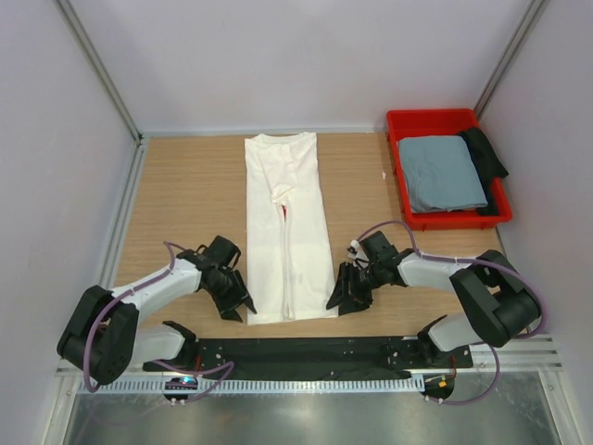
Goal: Fold and stack the t-shirts
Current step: Fold the tshirt
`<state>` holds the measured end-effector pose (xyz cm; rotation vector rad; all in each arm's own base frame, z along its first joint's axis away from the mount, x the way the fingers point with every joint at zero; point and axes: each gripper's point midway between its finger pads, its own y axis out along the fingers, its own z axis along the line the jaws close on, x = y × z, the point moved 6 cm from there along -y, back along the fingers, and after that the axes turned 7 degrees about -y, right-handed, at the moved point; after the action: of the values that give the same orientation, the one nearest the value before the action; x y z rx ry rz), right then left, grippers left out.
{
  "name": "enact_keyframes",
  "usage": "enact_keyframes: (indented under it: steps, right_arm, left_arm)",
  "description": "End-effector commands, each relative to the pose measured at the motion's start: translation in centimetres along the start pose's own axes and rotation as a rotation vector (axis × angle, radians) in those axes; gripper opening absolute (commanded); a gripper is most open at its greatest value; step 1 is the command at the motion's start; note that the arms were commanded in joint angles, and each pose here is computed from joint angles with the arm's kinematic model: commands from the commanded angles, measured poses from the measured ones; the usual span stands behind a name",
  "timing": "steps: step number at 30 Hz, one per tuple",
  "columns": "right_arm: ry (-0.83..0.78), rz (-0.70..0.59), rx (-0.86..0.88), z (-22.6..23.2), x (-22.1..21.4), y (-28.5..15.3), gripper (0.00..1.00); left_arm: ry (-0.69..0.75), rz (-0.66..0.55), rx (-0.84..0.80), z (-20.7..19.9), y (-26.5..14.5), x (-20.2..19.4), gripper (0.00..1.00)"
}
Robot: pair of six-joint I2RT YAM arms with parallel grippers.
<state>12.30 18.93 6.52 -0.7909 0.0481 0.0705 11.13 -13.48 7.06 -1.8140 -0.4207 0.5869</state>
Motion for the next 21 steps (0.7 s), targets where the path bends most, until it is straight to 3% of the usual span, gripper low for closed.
enact_keyframes:
  steps: [1,21]
  right_arm:
    - [-0.014,-0.038,-0.08,-1.3,0.4,0.6,0.5]
    - [0.001,-0.053,-0.148,-2.2,0.2,0.5,0.45]
  left_arm:
    - [0.066,-0.119,-0.063,-0.7,1.0,1.6,0.46]
    - [0.076,-0.075,0.04,0.9,2.2,1.0,0.28]
